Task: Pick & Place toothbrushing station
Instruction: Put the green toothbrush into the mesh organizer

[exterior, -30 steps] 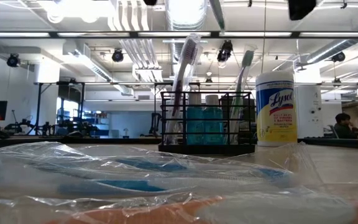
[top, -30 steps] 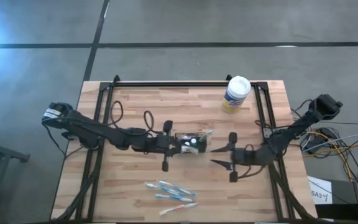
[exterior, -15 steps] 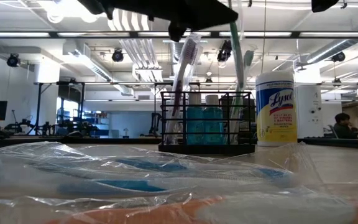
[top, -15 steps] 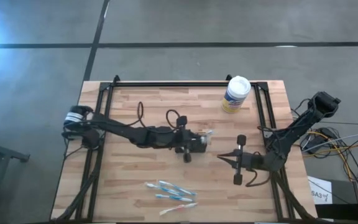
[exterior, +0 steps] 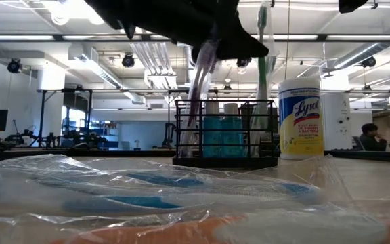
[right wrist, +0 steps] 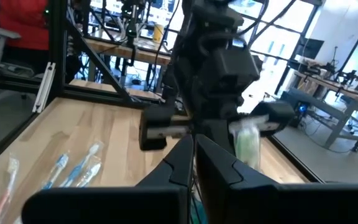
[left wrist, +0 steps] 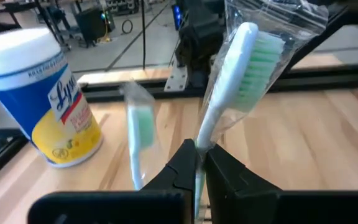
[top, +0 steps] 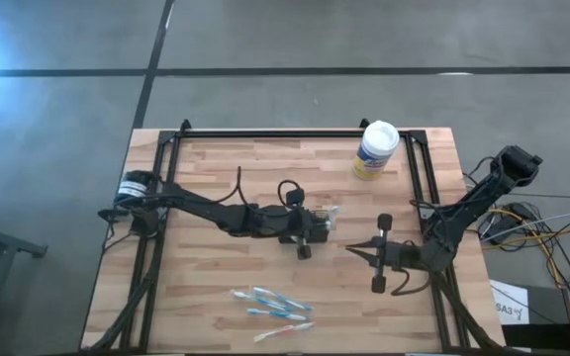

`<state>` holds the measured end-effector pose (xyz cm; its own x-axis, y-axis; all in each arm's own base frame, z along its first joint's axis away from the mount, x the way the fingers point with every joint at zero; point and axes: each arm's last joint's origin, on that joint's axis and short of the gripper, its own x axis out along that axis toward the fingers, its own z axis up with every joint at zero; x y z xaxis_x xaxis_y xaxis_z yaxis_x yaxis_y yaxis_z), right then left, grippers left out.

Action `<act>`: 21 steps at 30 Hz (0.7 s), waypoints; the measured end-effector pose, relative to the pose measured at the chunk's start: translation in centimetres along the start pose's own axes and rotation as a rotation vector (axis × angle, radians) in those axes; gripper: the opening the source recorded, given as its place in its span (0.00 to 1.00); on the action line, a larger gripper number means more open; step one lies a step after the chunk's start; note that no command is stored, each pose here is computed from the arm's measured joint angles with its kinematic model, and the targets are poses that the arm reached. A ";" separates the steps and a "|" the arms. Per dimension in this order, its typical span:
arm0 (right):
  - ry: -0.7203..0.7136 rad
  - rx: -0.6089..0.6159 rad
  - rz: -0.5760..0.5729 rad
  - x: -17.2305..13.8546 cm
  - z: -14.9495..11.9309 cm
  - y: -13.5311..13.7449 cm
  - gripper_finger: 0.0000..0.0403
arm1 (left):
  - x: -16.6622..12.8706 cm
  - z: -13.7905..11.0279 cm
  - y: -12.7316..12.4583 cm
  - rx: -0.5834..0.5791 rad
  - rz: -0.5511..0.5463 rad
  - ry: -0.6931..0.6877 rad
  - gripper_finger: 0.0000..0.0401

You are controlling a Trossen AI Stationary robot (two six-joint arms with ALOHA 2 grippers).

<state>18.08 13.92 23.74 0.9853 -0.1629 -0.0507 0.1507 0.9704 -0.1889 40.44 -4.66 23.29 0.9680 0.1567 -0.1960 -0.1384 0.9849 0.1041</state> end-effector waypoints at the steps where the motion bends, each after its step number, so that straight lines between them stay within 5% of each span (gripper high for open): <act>1: 0.000 0.001 0.000 0.0 0.0 0.0 0.03 | 0.1 -0.2 0.0 0.001 0.002 0.009 0.05; 13: -0.001 0.008 0.003 0.0 0.0 0.0 0.03 | 0.5 -0.9 -0.1 0.016 -0.015 0.037 0.06; 21: -0.001 0.009 0.003 0.0 0.0 0.0 0.03 | -0.1 -0.3 0.2 0.007 -0.012 0.039 0.23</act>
<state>18.08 13.92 23.76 0.9858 -0.1602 -0.0500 0.1489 0.9724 -0.1798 40.26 -4.50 23.05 0.9607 0.1475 -0.2353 -0.1250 0.9863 0.1079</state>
